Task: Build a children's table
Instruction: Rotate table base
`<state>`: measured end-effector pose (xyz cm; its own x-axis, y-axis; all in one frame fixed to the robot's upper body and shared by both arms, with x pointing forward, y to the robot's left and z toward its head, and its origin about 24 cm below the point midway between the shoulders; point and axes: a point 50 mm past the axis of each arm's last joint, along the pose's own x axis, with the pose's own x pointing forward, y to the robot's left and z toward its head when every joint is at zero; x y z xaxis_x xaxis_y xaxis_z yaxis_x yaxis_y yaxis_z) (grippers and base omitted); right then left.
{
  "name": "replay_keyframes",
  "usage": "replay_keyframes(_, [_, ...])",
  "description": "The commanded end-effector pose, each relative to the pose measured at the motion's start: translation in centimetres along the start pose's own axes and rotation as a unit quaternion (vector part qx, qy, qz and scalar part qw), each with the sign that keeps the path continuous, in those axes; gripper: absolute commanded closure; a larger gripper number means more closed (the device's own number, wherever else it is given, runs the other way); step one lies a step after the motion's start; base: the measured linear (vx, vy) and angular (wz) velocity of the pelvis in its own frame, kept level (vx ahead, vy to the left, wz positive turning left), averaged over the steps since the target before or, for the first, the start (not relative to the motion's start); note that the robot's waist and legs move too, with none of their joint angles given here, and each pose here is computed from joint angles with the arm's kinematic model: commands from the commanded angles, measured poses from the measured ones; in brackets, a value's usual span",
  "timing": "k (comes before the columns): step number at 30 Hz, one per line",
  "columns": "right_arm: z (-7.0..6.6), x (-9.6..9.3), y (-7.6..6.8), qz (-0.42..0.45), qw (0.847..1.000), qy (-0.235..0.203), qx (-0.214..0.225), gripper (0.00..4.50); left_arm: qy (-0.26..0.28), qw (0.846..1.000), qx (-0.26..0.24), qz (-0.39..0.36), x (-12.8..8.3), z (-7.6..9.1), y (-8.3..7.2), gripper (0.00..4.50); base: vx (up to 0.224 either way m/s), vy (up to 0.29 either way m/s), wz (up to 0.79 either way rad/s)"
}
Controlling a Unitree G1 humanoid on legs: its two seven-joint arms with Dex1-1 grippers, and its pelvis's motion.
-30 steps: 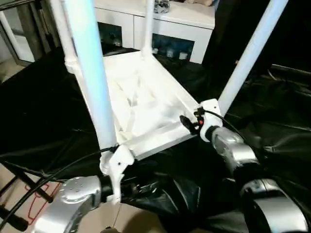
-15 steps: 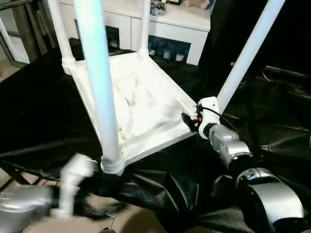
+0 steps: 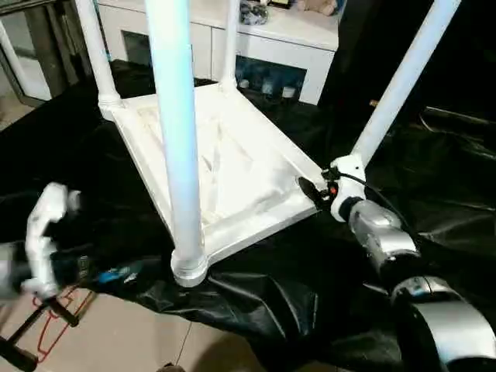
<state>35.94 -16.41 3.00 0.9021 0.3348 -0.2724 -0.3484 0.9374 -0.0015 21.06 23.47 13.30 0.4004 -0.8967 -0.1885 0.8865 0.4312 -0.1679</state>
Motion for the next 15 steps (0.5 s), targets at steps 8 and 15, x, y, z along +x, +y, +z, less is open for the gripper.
replay_keyframes(8, [-1.7, -3.0, -1.7, -0.080, 0.995, 0.003, -0.054, 1.24, -0.067, 0.996, 0.018, -0.052, 6.3, 0.6, 0.6, 0.05, 0.000, 0.000, 0.00])
replay_keyframes(15, [-3.7, -4.4, -1.7, -0.138, 0.989, 0.029, -0.049, 1.24, -0.107, 0.993, 0.036, -0.019, 11.0, 0.7, 1.5, 0.05, 0.000, 0.000, 0.00])
